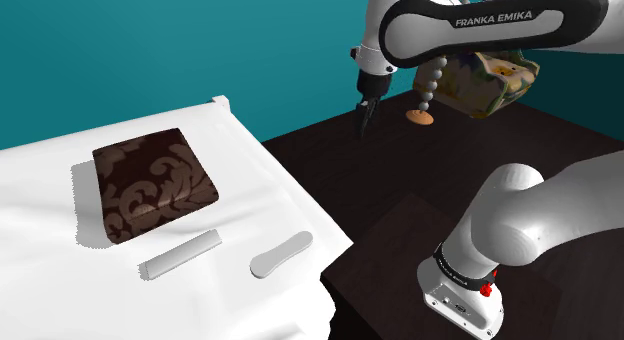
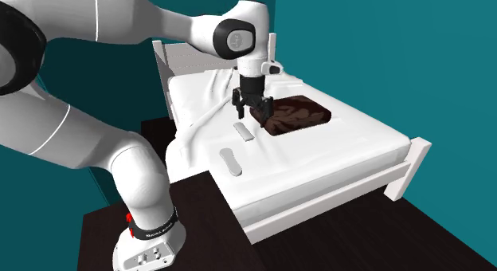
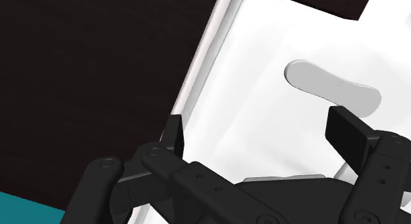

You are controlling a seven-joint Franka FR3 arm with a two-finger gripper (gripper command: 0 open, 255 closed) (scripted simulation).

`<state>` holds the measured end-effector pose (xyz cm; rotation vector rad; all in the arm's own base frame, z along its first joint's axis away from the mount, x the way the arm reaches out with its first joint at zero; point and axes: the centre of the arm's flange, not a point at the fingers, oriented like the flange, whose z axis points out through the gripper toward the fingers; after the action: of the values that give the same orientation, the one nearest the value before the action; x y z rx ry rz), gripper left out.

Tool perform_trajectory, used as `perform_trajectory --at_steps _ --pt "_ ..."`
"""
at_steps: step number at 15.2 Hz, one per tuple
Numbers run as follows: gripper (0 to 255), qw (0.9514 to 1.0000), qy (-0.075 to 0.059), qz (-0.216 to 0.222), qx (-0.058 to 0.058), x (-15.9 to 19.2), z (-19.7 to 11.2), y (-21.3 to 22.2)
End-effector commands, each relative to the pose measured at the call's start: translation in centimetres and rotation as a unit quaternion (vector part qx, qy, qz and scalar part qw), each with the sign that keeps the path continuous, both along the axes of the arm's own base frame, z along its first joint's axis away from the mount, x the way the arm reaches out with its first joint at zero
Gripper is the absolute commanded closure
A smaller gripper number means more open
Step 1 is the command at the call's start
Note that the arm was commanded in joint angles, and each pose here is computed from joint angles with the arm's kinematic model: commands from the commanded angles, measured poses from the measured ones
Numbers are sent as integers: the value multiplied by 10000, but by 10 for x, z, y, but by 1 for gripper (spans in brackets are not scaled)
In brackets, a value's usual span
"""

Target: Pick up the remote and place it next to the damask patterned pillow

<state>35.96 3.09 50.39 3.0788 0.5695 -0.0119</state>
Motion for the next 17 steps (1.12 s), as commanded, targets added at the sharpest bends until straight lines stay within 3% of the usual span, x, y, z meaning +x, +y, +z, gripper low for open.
perform_trajectory --at_steps 1,5,9,13,17 --pt "0 9994 -7 343 14 7 -21 12" --pt "0 9949 0 1005 35 24 -62 40" --pt "0 9861 8 1661 56 37 -103 71" --pt "0 9729 16 2311 77 45 -143 103" --pt "0 9554 24 2950 98 49 -184 136"
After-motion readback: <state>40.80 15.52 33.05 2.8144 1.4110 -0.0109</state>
